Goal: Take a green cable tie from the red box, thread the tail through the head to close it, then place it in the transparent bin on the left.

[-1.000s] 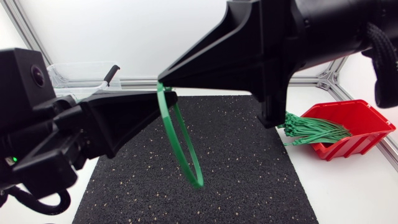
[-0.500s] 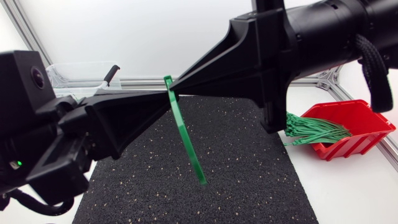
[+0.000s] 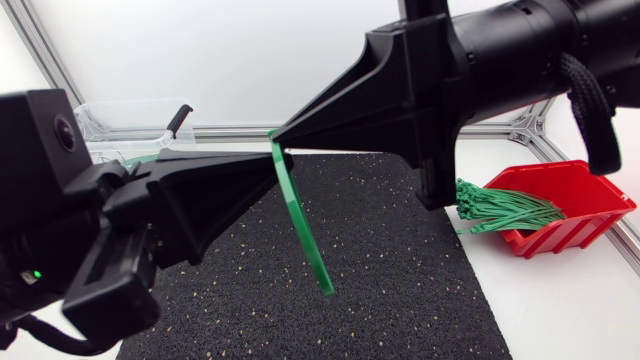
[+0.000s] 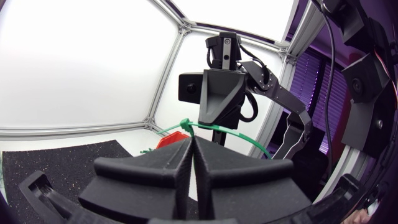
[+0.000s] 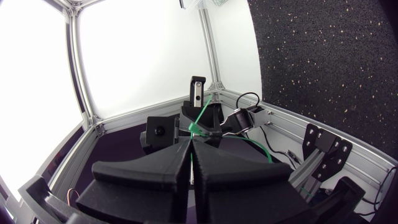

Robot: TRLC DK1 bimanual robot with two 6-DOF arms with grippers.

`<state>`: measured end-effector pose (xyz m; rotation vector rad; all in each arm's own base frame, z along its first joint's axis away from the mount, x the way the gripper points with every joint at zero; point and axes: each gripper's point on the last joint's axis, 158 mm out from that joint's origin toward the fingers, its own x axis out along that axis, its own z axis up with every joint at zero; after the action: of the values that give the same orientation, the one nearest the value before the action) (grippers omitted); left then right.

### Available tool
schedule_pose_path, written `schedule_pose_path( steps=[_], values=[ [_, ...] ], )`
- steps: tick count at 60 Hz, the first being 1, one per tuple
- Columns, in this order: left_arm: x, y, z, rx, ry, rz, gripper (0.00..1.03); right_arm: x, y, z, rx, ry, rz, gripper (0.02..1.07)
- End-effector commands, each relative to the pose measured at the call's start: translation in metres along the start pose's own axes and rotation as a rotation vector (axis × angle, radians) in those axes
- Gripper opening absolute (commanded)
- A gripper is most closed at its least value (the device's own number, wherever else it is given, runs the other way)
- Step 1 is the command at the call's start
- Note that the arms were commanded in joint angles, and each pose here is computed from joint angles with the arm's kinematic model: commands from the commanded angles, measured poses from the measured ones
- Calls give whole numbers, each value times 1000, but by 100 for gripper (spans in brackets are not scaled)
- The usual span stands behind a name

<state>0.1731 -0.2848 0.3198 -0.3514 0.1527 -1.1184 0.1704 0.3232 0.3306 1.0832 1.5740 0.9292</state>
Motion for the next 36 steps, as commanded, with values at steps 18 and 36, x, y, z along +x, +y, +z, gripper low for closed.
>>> schedule_pose_path(
  steps=[18,36],
  values=[
    [3,-17,1,80,-19,-56,4,1,-21,17,22,-36,-54,13],
    [6,0,-3,109,-10,-9,4,-5,-19,-12,-34,7,-63,36]
  ],
)
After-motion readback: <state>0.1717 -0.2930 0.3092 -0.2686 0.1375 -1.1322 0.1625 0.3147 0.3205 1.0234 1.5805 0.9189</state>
